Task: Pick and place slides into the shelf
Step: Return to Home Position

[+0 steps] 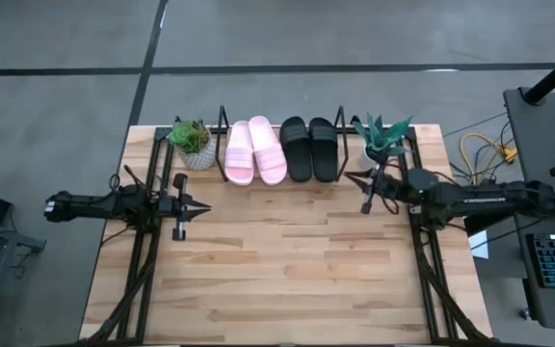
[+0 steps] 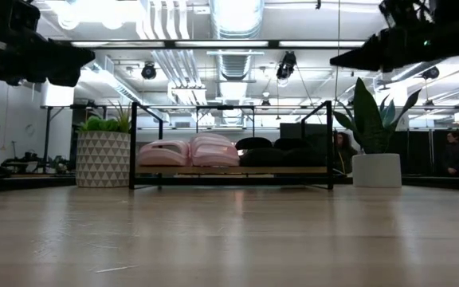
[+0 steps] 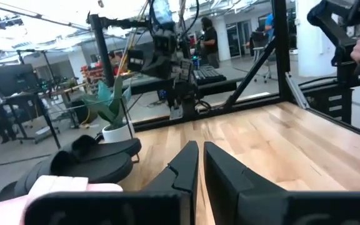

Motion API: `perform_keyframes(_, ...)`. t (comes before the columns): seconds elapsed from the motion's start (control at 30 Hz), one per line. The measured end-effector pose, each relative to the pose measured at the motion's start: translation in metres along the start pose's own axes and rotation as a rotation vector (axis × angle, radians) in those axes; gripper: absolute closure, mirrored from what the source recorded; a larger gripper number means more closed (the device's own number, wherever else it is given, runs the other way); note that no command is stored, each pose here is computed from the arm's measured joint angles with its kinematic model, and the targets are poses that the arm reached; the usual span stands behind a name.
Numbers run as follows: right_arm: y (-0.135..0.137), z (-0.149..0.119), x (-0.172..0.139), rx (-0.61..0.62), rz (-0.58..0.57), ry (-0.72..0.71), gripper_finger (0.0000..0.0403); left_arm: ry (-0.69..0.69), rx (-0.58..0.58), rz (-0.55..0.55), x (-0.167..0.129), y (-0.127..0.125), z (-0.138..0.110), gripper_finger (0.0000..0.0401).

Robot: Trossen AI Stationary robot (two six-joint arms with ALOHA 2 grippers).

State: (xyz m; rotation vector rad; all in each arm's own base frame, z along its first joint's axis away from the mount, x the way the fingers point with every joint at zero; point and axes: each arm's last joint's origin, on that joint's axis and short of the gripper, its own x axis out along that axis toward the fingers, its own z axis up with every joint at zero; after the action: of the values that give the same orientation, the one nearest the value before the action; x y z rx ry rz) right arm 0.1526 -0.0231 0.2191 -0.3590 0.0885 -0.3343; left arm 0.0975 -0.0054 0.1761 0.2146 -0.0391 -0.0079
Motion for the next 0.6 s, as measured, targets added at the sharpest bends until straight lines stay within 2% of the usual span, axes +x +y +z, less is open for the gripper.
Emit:
perform_keyframes(0.17, -0.009, 0.018, -0.025, 0.046, 0.002, -0.082, 0.0394, 0.005, -0.002, 0.004, 0.0, 0.0, 0.0, 0.039)
perform_keyframes(0.33, -0.006, 0.005, -0.046, 0.144, 0.075, -0.01, 0.0395, 0.006, -0.023, 0.006, 0.0, 0.0, -0.001, 0.039)
perform_keyframes(0.5, -0.003, -0.002, -0.062, 0.153, 0.137, -0.058, 0.0395, 0.007, -0.029, 0.006, 0.0, 0.0, -0.001, 0.039)
perform_keyframes(0.6, 0.0, -0.011, -0.069, 0.206, 0.2, -0.111, 0.0395, 0.008, -0.055, 0.005, 0.0, 0.0, -0.001, 0.039)
